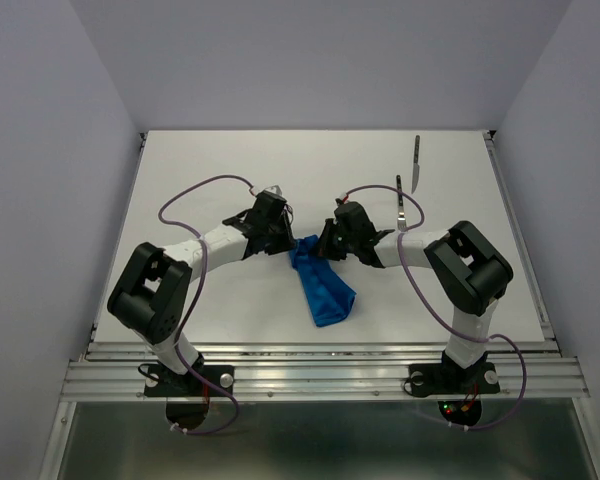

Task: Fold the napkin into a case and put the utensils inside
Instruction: Fold the 2/3-rectangle-folded napkin at the center of the board.

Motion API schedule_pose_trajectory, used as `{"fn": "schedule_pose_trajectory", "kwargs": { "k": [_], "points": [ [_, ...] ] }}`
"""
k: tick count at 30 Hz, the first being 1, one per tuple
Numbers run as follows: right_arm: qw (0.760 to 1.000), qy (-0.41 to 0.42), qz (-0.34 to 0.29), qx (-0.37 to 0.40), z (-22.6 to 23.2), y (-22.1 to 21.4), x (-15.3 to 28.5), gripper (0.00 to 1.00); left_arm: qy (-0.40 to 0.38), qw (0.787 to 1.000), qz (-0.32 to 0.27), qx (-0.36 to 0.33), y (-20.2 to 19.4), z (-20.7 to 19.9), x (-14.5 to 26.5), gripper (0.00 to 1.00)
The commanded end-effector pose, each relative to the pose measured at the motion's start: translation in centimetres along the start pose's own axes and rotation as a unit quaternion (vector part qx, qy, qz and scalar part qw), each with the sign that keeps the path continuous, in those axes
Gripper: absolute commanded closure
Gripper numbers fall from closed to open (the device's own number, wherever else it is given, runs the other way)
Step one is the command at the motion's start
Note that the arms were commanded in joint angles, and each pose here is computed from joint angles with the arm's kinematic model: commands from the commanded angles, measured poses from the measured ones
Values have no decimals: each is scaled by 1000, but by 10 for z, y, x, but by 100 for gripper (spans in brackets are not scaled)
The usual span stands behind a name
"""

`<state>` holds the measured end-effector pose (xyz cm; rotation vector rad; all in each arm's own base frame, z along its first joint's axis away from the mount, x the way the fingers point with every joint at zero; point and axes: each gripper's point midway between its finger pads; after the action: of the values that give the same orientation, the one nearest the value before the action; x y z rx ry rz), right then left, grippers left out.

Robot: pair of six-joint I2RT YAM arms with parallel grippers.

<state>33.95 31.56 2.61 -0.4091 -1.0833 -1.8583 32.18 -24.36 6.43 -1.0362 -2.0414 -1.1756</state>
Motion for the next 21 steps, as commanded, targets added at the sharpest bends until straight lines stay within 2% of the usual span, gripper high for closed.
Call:
{"fn": "schedule_pose_trajectory", "kwargs": {
  "k": [1,3,5,6,7,10,15,21],
  "points": [
    [994,-99,37,23,-51,-28,0,99,-9,1000,6,-10,-3,2,3,57],
    [994,-97,36,24,-50,-27,0,99,-7,1000,7,-10,-4,5,1,54],
    [994,-97,34,24,-49,-26,1,99,-1,1000,5,-7,-5,9,1,58],
    [994,-97,35,24,-49,-27,1,99,0,1000,4,-5,-5,10,0,64],
    [995,-96,34,24,-48,-26,2,99,2,1000,1,0,-3,12,0,75],
    [995,-93,33,26,-46,-24,4,99,6,1000,-4,2,0,15,-1,91],
    [995,-89,27,34,-42,-19,8,99,13,1000,6,-6,-1,16,-15,100],
    [996,-72,12,47,-29,-7,20,99,-3,1000,18,-10,1,4,-28,100]
  ]
}}
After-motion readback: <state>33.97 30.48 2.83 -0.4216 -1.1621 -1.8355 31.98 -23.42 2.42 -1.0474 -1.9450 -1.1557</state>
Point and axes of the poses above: each gripper's point midway between its finger pads, its own x axis back along the fingers, its own z axis along the line the jaws close on, y = z × x, and after that the axes turned 5 degrees about x, right-handed
